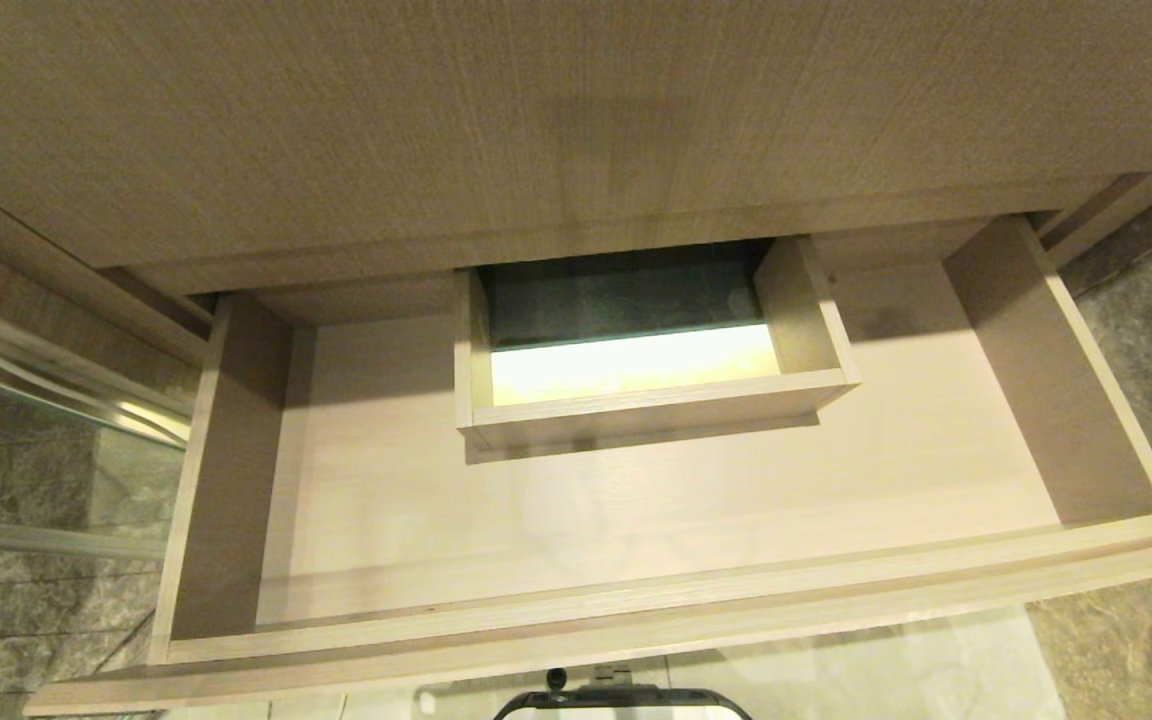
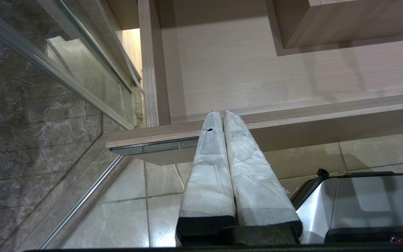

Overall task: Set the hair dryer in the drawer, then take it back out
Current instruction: Pick up the hairdryer

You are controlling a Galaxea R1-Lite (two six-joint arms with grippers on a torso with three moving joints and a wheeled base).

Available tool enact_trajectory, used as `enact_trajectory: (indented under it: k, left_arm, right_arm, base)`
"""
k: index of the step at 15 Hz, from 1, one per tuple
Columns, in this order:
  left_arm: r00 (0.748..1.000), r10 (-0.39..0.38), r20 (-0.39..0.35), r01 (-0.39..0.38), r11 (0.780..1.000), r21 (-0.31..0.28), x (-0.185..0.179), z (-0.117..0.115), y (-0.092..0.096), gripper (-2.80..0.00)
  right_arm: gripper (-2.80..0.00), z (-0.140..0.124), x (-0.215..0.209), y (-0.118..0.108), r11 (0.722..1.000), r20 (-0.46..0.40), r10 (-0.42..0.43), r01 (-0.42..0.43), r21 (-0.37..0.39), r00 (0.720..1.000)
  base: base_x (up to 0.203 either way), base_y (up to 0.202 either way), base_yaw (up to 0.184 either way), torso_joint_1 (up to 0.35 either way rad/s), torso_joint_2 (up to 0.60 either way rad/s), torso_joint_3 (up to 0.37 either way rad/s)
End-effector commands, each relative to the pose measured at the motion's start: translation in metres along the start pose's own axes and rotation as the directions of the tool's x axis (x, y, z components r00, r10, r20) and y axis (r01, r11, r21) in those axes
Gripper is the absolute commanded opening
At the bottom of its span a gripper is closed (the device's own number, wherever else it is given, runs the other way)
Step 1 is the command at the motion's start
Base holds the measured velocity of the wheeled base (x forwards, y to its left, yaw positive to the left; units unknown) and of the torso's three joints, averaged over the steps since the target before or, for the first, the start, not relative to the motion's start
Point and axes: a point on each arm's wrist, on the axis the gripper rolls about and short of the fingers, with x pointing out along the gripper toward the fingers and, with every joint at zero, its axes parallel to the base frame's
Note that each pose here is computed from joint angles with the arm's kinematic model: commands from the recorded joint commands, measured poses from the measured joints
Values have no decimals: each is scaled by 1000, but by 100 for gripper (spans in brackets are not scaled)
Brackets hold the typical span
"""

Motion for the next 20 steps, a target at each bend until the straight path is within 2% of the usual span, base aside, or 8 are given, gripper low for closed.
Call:
enact_trajectory:
  k: [1, 20]
  left_arm:
    - [1000, 1, -2, -1, 1000, 0, 0, 0, 0, -280]
    - [1000, 2, 0, -2, 1000, 0, 0, 0, 0, -280]
  right_arm:
    - [-280, -12, -1, 1, 1000, -1, 0, 0, -1, 1000]
    - [-280, -12, -1, 1, 1000, -1, 0, 0, -1, 1000]
  base:
    - [0, 0, 0, 0, 0, 0]
    - [0, 0, 0, 0, 0, 0]
